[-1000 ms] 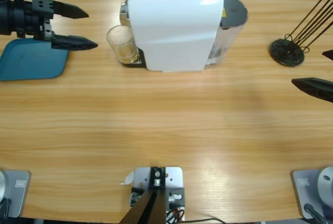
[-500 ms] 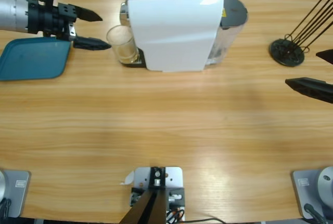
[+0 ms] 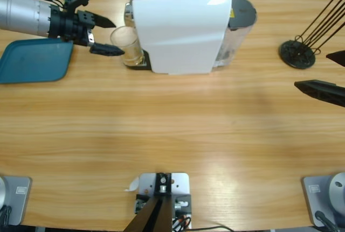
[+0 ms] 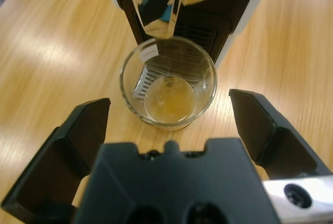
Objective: Pour coffee
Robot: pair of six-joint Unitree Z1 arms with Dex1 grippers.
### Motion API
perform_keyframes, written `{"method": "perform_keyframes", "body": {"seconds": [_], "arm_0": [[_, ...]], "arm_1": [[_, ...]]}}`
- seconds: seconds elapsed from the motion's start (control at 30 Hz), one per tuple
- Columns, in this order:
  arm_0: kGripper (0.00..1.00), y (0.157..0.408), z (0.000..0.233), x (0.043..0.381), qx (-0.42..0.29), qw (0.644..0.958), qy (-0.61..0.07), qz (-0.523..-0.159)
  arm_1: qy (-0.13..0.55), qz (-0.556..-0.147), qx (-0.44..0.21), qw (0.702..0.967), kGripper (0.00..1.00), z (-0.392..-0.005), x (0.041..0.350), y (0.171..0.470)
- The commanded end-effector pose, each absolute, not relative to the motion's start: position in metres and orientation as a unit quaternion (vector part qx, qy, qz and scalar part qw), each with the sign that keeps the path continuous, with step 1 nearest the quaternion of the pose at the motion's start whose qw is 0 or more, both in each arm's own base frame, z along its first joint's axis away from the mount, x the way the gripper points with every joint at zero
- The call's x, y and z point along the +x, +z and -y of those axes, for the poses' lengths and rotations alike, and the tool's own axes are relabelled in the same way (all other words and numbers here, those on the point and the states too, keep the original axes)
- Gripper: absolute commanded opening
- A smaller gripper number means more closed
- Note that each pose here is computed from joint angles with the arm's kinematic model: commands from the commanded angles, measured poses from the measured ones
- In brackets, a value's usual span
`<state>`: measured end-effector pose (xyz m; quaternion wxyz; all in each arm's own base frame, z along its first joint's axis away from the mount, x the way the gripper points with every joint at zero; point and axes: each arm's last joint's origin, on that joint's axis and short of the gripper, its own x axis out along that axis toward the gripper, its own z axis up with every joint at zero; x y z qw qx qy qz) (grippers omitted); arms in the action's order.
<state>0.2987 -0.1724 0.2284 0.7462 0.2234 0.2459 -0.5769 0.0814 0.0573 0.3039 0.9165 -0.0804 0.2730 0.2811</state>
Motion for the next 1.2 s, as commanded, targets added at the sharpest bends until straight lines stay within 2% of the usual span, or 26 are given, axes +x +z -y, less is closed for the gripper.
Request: {"method": "perform_keyframes", "body": {"seconds": [0.03,0.5,0.77,0.9,0.93,0.97,1.07,1.1,1.2], "arm_0": [[1.0,0.207,0.185,0.311,0.226,0.737,-0.586,-0.252],[0.996,0.197,0.205,0.318,0.23,0.729,-0.598,-0.241],[0.988,0.193,0.209,0.324,0.225,0.731,-0.602,-0.229],[0.847,0.189,0.211,0.325,0.215,0.726,-0.615,-0.222],[0.75,0.189,0.211,0.325,0.212,0.725,-0.617,-0.221],[0.711,0.189,0.209,0.326,0.209,0.725,-0.619,-0.22],[0.484,0.19,0.206,0.327,0.202,0.725,-0.621,-0.218],[0.465,0.19,0.206,0.327,0.201,0.725,-0.622,-0.218],[0.23,0.19,0.205,0.327,0.199,0.725,-0.623,-0.217]], "arm_1": [[0.288,-0.304,-0.084,0.904,1.0,-0.061,0.084,0.288],[0.288,-0.306,-0.085,0.903,1.0,-0.062,0.085,0.288],[0.288,-0.305,-0.085,0.904,1.0,-0.062,0.085,0.288],[0.288,-0.305,-0.084,0.904,1.0,-0.062,0.084,0.287],[0.288,-0.304,-0.084,0.904,1.0,-0.061,0.084,0.288],[0.288,-0.303,-0.084,0.904,1.0,-0.061,0.084,0.288],[0.288,-0.303,-0.084,0.905,1.0,-0.061,0.084,0.288],[0.288,-0.303,-0.084,0.905,1.0,-0.061,0.083,0.288],[0.288,-0.303,-0.084,0.905,1.0,-0.061,0.083,0.288]]}}
